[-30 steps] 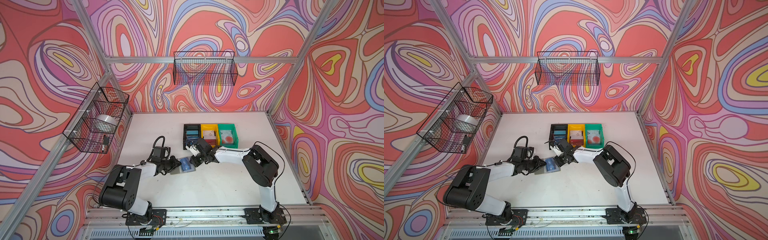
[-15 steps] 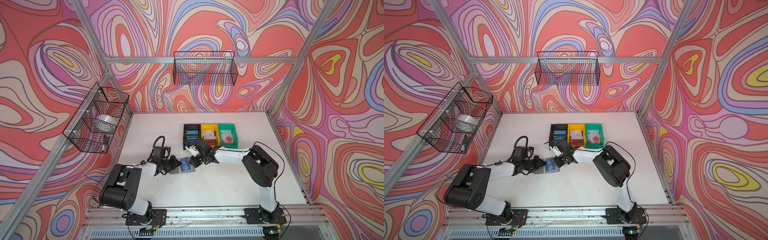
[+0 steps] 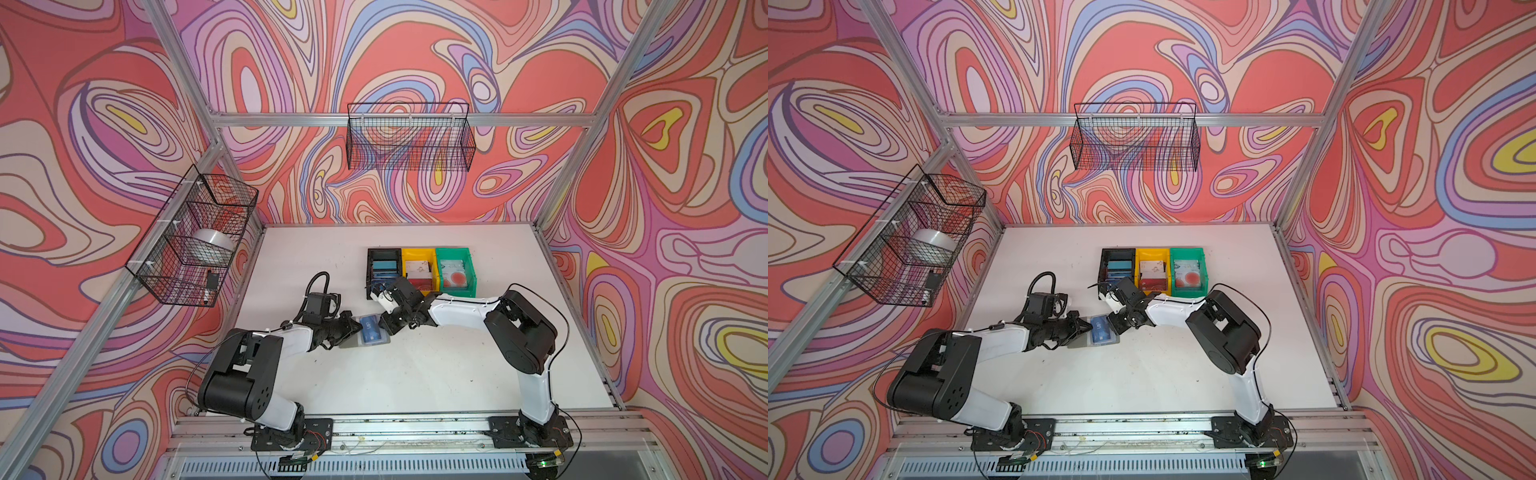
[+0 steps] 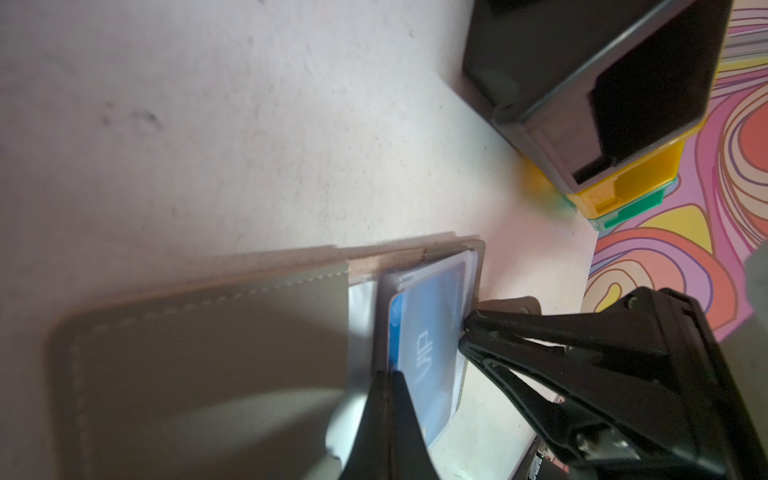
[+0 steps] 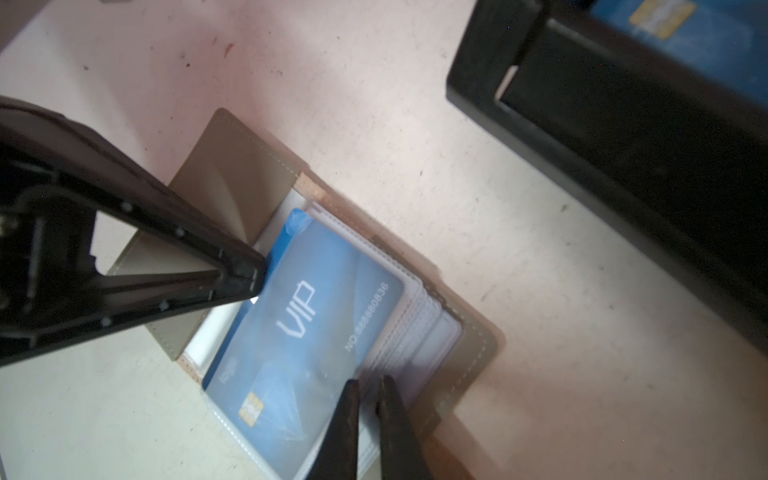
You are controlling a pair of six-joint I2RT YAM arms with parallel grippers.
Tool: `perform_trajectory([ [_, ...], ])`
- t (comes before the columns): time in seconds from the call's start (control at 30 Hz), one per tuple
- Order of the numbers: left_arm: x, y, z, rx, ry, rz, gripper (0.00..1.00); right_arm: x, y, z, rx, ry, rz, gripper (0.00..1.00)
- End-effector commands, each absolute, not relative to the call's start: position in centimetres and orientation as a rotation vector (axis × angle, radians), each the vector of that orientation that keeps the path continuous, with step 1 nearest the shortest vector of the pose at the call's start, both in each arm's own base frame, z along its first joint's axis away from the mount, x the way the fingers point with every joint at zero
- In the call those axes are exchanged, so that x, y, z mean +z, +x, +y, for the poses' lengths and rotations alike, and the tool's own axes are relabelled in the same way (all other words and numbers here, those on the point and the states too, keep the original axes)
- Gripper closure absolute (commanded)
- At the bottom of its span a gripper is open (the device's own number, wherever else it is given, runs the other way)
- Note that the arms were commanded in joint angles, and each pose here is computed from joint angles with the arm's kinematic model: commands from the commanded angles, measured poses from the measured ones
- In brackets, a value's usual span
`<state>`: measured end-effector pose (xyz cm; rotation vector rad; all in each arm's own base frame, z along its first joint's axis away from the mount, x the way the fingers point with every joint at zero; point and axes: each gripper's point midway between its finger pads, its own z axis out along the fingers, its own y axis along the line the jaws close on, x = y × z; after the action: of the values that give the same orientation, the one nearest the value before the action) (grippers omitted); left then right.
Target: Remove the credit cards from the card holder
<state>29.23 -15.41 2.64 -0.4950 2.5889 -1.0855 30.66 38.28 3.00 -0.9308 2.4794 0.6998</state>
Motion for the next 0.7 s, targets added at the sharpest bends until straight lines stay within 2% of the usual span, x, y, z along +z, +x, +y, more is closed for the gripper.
perform_trajectory([
  [0.0, 1.9, 28.3, -14.6, -1.042, -0.517, 2.636, 1.0, 2.3, 29.4, 38.0, 0.682, -0.955, 2.519, 0.87],
  [0.67, 2.4, 27.9, -12.7, -1.008, -0.533, 2.636, 1.0, 3.2, 29.7, 38.0, 0.679, -0.957, 2.502, 0.87],
])
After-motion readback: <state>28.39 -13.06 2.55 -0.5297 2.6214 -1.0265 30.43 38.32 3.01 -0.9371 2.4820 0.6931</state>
